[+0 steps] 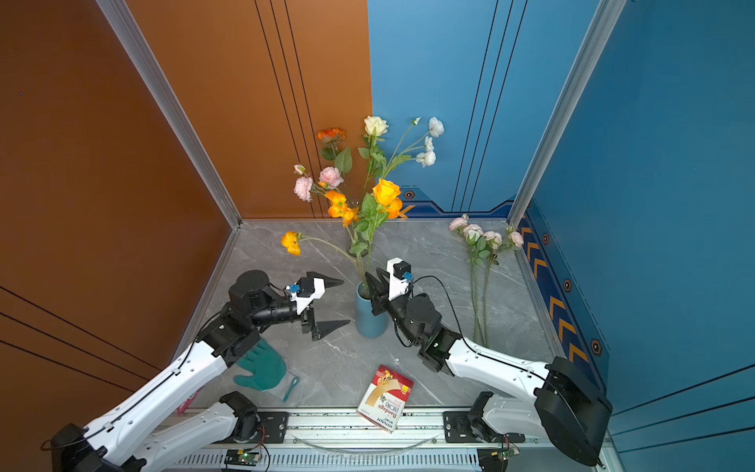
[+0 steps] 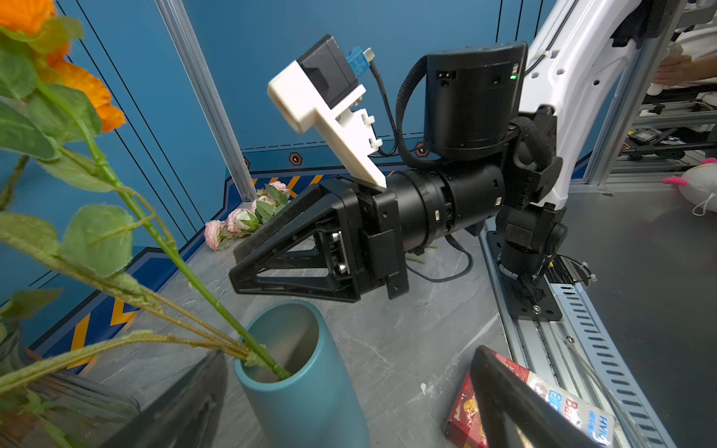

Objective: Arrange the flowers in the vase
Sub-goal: 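Open the right gripper and draw it back from the teal vase, then move the right gripper to the loose roses and grasp a white rose stem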

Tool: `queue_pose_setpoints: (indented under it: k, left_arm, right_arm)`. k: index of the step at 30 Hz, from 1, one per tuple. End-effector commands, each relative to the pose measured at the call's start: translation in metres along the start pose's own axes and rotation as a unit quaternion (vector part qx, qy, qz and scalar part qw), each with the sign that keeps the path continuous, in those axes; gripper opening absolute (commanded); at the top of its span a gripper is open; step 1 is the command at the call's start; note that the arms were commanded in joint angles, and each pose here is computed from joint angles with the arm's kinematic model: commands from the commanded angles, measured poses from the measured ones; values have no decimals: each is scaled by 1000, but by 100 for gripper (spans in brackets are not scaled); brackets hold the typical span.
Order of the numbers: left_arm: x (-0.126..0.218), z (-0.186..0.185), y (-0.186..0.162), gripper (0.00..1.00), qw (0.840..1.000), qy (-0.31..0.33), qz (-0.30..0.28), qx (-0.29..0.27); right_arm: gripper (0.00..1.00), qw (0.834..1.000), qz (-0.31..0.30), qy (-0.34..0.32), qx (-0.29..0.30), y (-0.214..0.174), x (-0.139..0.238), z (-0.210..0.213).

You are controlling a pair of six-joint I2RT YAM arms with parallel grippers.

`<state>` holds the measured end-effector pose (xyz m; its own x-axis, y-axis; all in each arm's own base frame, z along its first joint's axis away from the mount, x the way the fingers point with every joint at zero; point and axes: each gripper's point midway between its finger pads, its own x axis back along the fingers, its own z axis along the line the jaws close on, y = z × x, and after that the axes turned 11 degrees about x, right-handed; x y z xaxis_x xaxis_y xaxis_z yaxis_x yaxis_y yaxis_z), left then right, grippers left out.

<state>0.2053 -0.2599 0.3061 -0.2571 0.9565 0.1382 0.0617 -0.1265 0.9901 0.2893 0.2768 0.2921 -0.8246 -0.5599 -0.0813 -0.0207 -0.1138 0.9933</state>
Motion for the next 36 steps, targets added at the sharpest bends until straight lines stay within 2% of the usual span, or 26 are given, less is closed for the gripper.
queue_pose_setpoints:
  k: [1,10,13,15,17,21,25,30,34,36]
  left_arm:
    - [-1,-4,-1,98,1000,-13,-3,-3]
    - [0,-7,1,98,1000,-17,-6,-6]
    - [-1,-8,0,98,1000,-19,-6,-7]
    - [-3,-11,-1,98,1000,-25,-4,-6]
    - [-9,-18,-3,98,999,-39,-1,-3]
    - [-34,-45,-18,98,995,-92,17,14]
    - [-51,-66,-35,98,993,-113,42,9]
    - [-57,-72,-40,98,993,-106,49,-2]
    - [-56,-72,-40,98,993,-106,47,-4]
    - [-56,-72,-39,98,993,-107,46,-5]
  right_arm:
    - [39,1000,4,-6,14,3,11,-3]
    - [57,996,21,-67,52,14,43,-35]
    - [62,986,47,-151,48,11,59,-70]
    - [63,965,102,-239,27,0,74,-111]
    - [62,941,180,-287,3,-22,85,-150]
    - [61,896,290,-326,-80,-70,108,-203]
    - [58,861,339,-357,-126,-102,130,-235]
    - [44,824,386,-390,-143,-127,150,-269]
    - [39,804,414,-388,-180,-148,156,-291]
    - [38,802,419,-377,-197,-155,151,-300]
